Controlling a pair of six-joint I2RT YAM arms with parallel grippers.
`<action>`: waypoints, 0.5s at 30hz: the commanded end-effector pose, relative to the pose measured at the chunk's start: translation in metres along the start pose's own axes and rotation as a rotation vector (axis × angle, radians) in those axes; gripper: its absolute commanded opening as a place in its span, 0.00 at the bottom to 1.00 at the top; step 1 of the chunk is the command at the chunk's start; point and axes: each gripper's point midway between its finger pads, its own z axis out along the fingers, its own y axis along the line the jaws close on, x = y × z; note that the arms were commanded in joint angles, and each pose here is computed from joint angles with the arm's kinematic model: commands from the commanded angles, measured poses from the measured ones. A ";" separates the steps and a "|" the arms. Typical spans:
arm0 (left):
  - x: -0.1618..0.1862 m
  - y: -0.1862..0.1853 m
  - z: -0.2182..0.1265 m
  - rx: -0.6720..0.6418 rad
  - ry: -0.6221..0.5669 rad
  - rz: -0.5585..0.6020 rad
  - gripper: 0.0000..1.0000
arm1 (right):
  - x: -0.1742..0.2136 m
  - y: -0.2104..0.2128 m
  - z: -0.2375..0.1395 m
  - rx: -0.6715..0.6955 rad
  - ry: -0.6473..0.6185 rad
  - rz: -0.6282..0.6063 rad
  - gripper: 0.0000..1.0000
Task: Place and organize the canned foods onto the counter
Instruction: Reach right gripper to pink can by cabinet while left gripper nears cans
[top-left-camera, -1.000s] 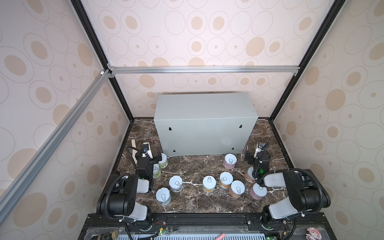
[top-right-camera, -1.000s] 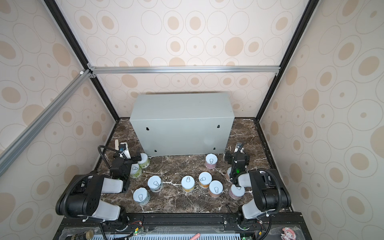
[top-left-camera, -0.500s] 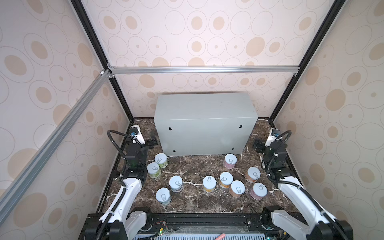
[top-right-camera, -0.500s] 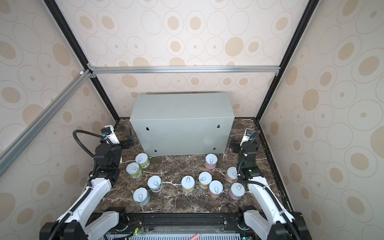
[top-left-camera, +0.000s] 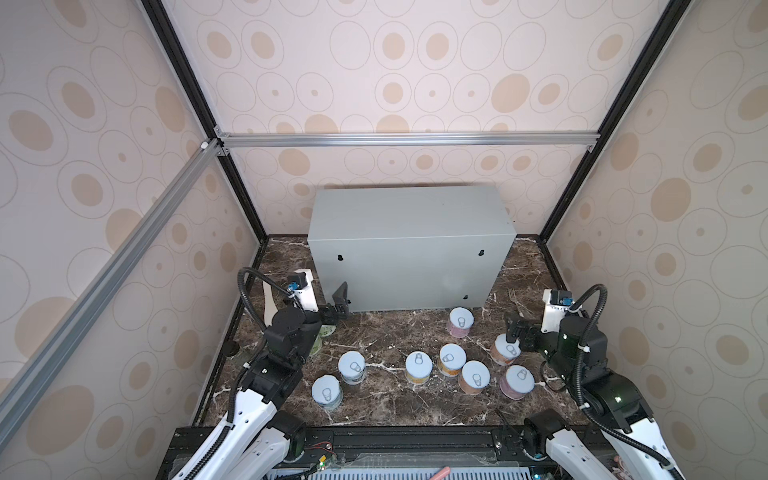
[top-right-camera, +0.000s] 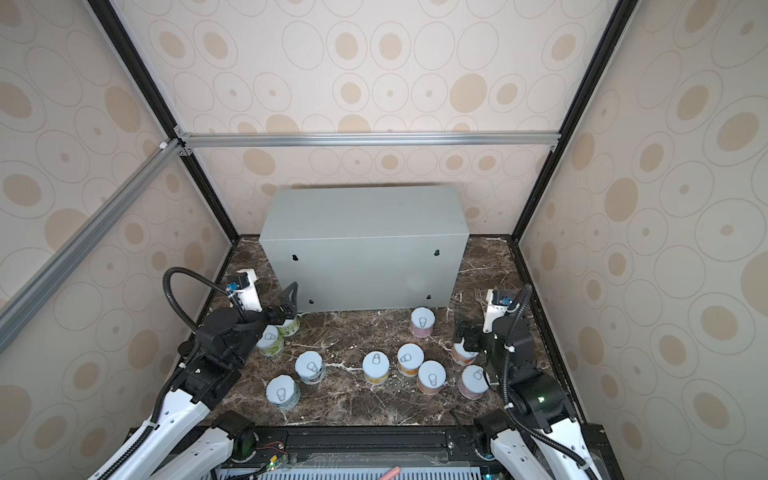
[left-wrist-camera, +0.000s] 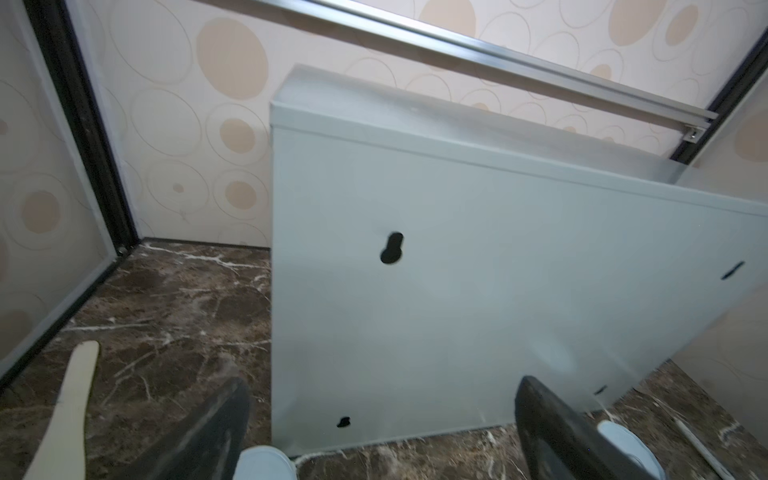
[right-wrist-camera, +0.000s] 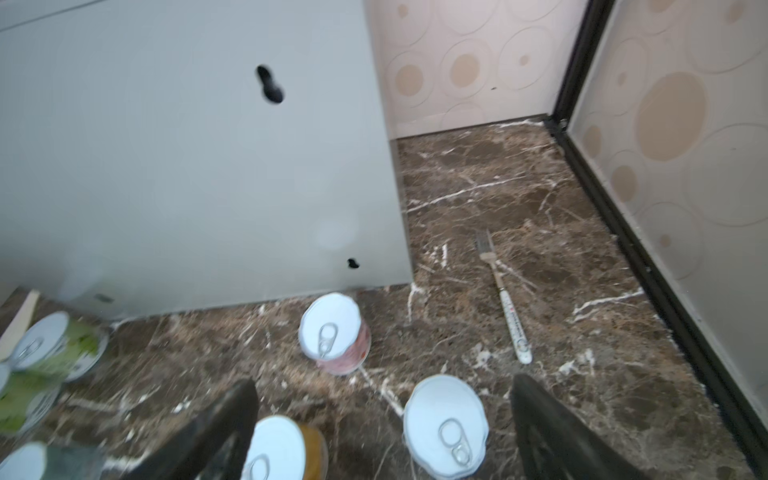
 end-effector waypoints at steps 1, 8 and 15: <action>0.036 -0.005 -0.005 -0.061 0.080 -0.029 0.99 | 0.043 0.000 -0.009 -0.012 0.159 -0.006 0.97; 0.081 -0.048 -0.006 -0.043 0.132 0.045 0.99 | 0.079 0.030 0.006 -0.077 0.258 -0.080 0.97; 0.111 -0.074 0.002 0.002 0.142 0.069 0.99 | 0.101 0.050 0.036 -0.083 0.221 -0.157 0.99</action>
